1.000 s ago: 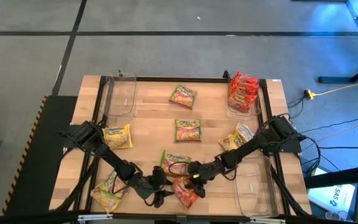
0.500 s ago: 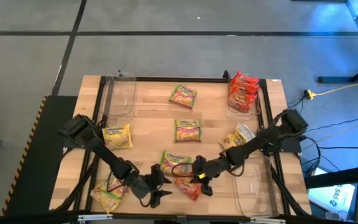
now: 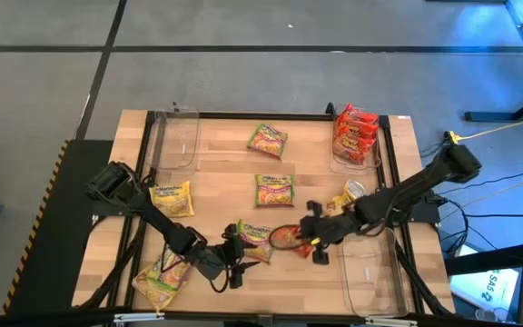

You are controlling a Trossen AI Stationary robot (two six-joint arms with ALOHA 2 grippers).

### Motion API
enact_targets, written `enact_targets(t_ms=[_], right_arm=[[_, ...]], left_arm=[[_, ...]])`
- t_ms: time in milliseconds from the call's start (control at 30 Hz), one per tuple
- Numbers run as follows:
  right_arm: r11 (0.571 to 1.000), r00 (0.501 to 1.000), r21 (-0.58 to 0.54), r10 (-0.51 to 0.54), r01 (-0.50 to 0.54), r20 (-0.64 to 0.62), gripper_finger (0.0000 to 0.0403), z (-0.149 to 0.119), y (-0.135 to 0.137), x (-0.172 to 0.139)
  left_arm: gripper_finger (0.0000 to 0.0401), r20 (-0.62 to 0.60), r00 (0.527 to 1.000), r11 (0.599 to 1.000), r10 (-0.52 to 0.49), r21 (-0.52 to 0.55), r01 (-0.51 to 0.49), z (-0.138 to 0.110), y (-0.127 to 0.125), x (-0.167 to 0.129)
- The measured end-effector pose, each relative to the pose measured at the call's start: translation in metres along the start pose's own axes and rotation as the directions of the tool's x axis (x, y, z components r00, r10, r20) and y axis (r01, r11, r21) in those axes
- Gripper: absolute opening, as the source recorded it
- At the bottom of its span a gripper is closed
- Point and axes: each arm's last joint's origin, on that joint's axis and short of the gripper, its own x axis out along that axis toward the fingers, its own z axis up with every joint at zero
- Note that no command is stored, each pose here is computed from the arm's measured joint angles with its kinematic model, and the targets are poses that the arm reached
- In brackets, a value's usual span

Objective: Sort Maruchan noodles
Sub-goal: Put the orange noodle pack into the top right transparent bin

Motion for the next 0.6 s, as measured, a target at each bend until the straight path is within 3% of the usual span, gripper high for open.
enact_targets(t_ms=[333, 600], right_arm=[[0.981, 0.982, 0.041, -0.191, 0.191, 0.000, 0.0000, 0.004, -0.056, -0.075], [0.925, 0.925, -0.021, -0.380, 0.380, 0.006, 0.0000, -0.004, -0.104, -0.124]], left_arm=[[0.0218, -0.009, 1.000, 0.998, 0.026, 0.059, -0.025, 0.002, 0.007, 0.005], [0.0218, -0.014, 0.998, 0.996, 0.066, 0.068, -0.065, 0.007, 0.021, 0.015]])
